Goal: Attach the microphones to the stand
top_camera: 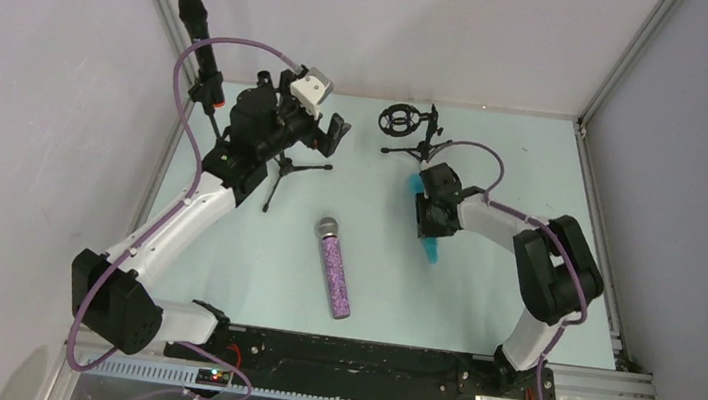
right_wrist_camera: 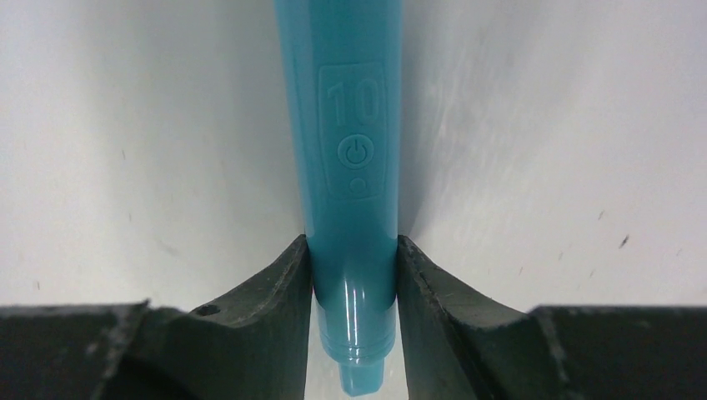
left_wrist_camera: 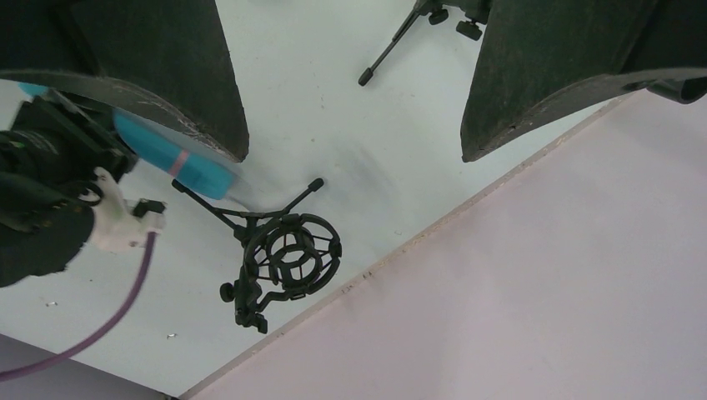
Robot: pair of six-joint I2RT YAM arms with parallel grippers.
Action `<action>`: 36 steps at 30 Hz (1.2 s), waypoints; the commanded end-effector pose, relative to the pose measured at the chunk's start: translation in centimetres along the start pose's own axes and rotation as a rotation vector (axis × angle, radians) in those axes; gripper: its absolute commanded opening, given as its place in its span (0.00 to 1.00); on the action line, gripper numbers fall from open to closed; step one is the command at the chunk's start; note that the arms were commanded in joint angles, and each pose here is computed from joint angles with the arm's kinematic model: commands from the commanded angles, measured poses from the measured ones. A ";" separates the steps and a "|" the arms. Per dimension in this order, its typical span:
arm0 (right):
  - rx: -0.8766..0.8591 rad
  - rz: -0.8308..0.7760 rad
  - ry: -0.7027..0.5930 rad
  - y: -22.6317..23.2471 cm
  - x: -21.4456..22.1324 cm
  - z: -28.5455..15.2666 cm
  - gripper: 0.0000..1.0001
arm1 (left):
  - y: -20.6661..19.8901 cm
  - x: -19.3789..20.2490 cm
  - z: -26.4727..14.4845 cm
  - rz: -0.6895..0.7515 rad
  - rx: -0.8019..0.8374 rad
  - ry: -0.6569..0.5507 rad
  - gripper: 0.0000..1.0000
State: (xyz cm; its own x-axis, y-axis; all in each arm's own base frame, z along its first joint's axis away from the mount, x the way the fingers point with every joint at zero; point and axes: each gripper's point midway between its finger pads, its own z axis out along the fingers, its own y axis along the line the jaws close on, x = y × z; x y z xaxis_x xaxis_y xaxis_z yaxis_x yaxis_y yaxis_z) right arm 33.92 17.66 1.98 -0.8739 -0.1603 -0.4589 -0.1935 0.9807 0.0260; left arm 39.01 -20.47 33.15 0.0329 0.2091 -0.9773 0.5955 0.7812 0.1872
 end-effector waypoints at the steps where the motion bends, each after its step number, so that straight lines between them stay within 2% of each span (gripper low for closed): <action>1: -0.048 0.042 0.013 0.3 2.6 -2.1 0.30 | -0.1 -1.6 -0.7 0.030 -0.001 -0.053 1.00; 8: -0.143 0.101 -0.019 0.6 5.4 -5.1 0.23 | 0.0 -1.8 -0.9 0.038 -0.004 -0.062 1.00; 14: -0.133 0.209 -0.026 -1.5 7.5 -6.1 0.22 | 0.0 -1.7 -0.9 0.040 -0.005 -0.061 1.00; 23: -0.135 0.368 -0.137 -5.4 4.1 -6.8 0.23 | 0.0 -1.8 -0.9 0.032 -0.006 -0.063 1.00; 29: -0.128 0.385 -0.067 -6.7 3.1 -4.7 0.23 | -0.1 -2.0 -1.0 0.032 -0.001 -0.069 1.00; 31: -0.124 0.381 -0.051 -7.0 3.1 -4.2 0.25 | -0.2 -2.2 -1.1 0.034 0.003 -0.075 1.00; 33: -0.119 0.371 -0.044 -7.1 3.3 -4.0 0.31 | -0.2 -2.2 -1.1 0.034 0.003 -0.078 1.00; 36: -0.125 0.361 -0.035 -7.1 3.5 -4.1 0.49 | -0.3 -2.2 -1.1 0.036 0.006 -0.082 1.00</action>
State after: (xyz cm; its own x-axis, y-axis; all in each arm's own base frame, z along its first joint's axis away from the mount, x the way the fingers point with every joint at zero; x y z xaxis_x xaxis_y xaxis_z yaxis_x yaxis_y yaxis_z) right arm 29.11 9.32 2.57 -0.8913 0.2264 -0.3929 0.1172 0.9520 0.2827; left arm 38.77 -20.39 33.22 0.0401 0.2067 -0.9776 0.5951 0.7809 0.1895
